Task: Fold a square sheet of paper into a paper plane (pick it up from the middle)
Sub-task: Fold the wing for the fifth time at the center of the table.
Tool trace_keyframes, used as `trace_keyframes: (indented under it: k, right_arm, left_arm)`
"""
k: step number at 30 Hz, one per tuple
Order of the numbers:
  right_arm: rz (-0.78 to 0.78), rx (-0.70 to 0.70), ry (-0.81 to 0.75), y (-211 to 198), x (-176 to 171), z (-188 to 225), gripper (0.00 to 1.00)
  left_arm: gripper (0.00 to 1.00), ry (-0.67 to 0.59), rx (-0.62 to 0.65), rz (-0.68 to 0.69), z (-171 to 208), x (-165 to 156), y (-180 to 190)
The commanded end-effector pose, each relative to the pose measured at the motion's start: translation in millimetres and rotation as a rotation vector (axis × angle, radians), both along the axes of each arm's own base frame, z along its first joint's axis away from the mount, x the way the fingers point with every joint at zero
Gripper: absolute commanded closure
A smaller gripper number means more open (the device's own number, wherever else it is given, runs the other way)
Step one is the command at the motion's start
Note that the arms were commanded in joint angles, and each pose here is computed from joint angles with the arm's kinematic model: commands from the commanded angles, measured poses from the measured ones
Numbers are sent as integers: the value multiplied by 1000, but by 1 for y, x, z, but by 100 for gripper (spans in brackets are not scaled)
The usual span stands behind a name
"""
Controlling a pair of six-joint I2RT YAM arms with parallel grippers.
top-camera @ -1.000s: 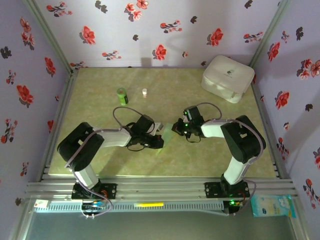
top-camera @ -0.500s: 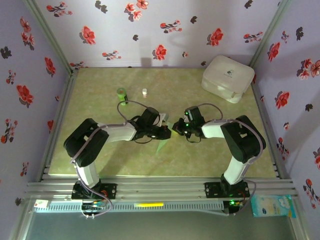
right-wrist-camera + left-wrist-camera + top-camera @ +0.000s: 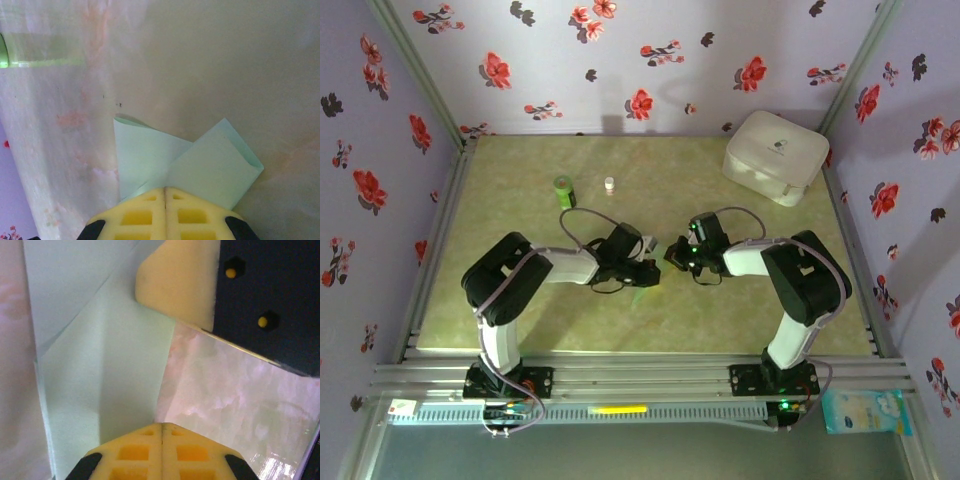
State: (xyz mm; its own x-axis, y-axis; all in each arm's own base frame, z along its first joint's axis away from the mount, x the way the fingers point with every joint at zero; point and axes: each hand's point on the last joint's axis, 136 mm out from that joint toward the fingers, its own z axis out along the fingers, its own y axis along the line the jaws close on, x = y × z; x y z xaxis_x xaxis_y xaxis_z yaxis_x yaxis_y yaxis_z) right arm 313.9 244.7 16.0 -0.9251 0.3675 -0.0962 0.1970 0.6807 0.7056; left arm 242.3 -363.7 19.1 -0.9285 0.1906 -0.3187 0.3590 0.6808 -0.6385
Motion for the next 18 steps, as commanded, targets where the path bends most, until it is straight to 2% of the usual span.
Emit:
trace_keyframes:
  k: [1,7,14,18]
  right_arm:
    - [-41,-152,132,-31,-24,-44,100]
    - [-38,-168,134,-33,-24,-43,100]
    - [-45,-175,130,-35,-25,-41,100]
    - [-46,-179,129,-36,-26,-40,100]
  left_arm:
    - [96,102,129,-2,-34,-34,35]
    - [94,104,122,-8,-25,-46,46]
    - [92,69,82,-11,-5,-45,45]
    - [93,82,99,-15,-11,-49,49]
